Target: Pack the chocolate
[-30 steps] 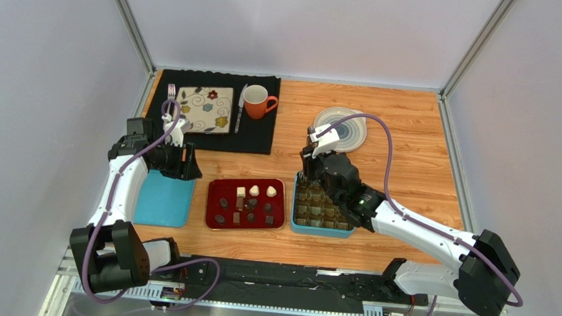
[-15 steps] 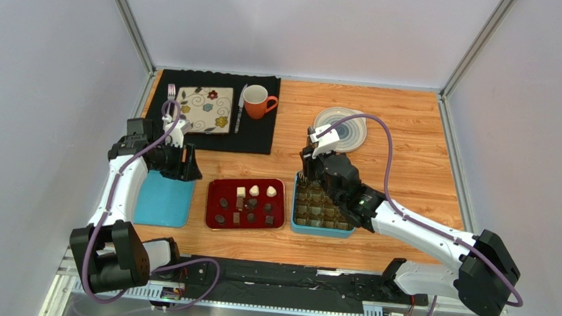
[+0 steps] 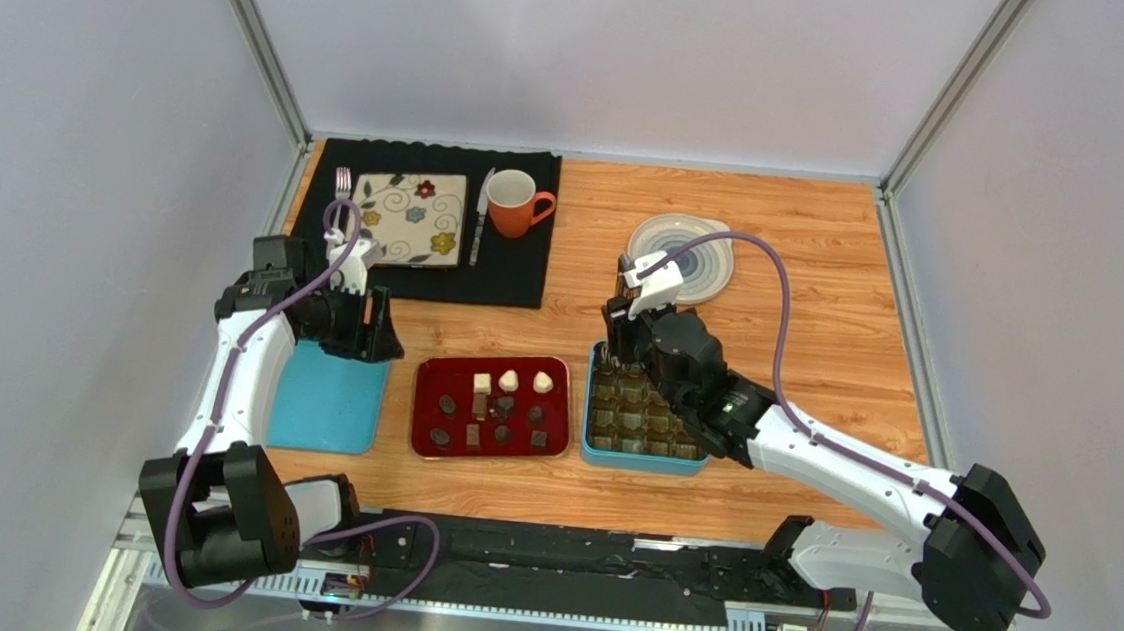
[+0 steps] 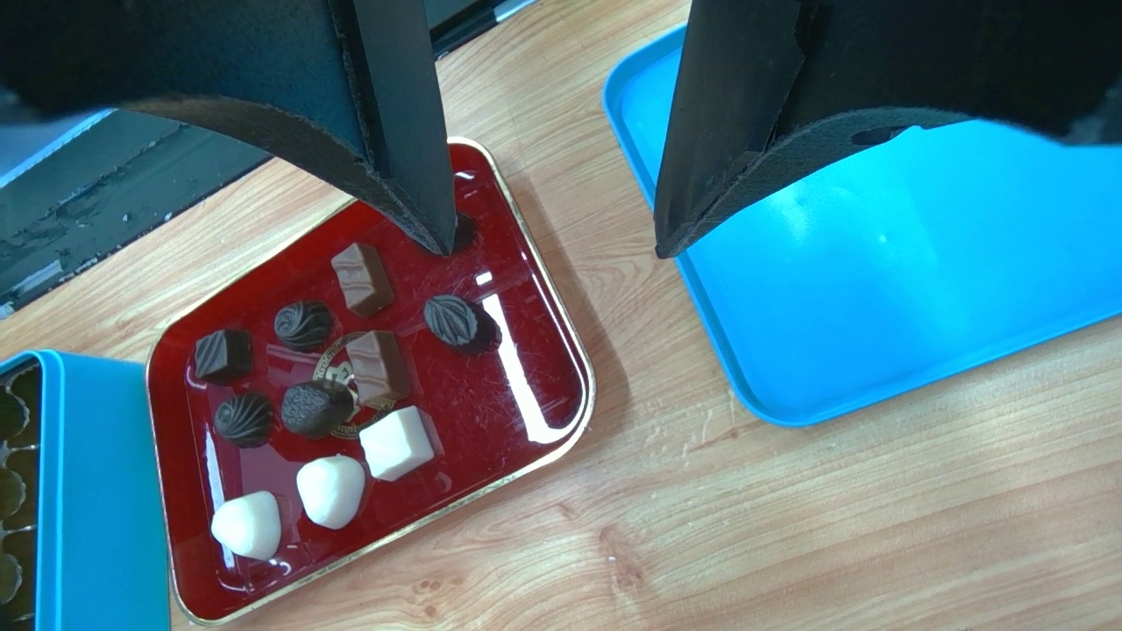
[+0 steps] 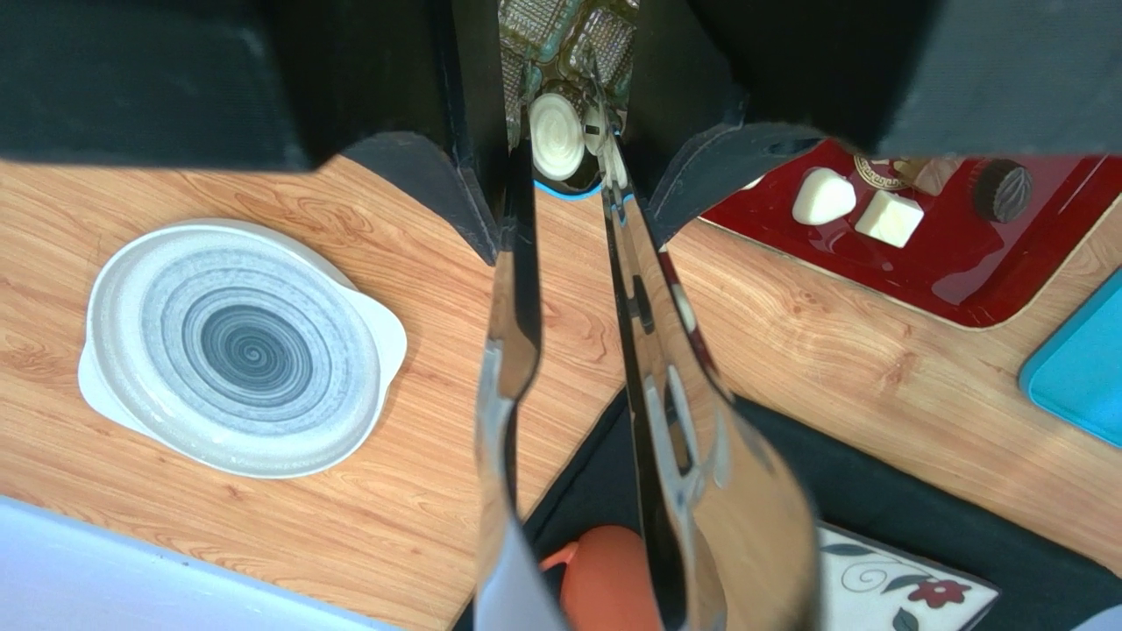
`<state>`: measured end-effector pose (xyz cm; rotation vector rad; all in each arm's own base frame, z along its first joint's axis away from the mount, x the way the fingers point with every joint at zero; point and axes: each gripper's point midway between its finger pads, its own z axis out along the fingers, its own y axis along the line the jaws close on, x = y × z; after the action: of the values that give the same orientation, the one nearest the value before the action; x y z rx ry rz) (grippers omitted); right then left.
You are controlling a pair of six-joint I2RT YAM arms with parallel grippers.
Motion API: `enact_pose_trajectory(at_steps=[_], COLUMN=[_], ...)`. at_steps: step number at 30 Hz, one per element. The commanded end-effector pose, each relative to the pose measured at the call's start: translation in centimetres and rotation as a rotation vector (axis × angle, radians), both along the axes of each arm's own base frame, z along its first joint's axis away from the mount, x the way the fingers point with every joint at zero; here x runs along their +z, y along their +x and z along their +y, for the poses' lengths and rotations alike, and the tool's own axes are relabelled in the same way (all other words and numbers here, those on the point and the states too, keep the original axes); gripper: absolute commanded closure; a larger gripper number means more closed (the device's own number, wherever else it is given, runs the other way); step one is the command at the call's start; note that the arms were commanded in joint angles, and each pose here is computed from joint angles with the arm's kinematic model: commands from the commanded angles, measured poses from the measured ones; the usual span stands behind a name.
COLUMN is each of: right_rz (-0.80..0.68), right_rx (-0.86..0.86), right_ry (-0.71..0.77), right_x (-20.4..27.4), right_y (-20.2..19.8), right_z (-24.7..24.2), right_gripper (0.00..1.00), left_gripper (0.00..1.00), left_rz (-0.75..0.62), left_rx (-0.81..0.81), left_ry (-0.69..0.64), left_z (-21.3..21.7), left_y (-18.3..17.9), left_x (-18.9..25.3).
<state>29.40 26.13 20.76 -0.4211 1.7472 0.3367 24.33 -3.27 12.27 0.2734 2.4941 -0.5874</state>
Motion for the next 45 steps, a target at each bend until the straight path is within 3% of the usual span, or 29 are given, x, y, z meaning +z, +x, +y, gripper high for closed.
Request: enact_pose_trajectory(at_steps=[1, 15, 23, 33, 45], right_rz=[-0.075, -0.064, -0.113, -0.105, -0.057], right_rx=[-0.009, 0.01, 0.095, 0.287, 0.357], right_ry=[0.091, 0.109, 0.189, 0.294, 0.279], right_x=[3.6, 3.5, 7.5, 9.0, 5.5], right_y=[0.2, 0.0, -1.4, -5.6, -4.3], right_z=[-0.1, 0.2, 1.9, 9.6, 17.3], right_gripper=[0.64, 0.6, 0.64, 0.65, 0.64], left_gripper=[0.34, 0.34, 0.34, 0.34, 0.34], left_rz=[-0.085, -0.09, -0.091, -0.104, -0.104], left_rx=[-0.024, -0.027, -0.028, -0.034, -0.045], left_ry=[0.012, 0.021, 0.015, -0.001, 0.02], left_z=[0.1, 0.2, 0.1, -0.2, 0.1], left_y=[0.8, 0.6, 0.6, 0.8, 0.6], left_x=[2.2, 2.4, 2.4, 2.9, 2.8])
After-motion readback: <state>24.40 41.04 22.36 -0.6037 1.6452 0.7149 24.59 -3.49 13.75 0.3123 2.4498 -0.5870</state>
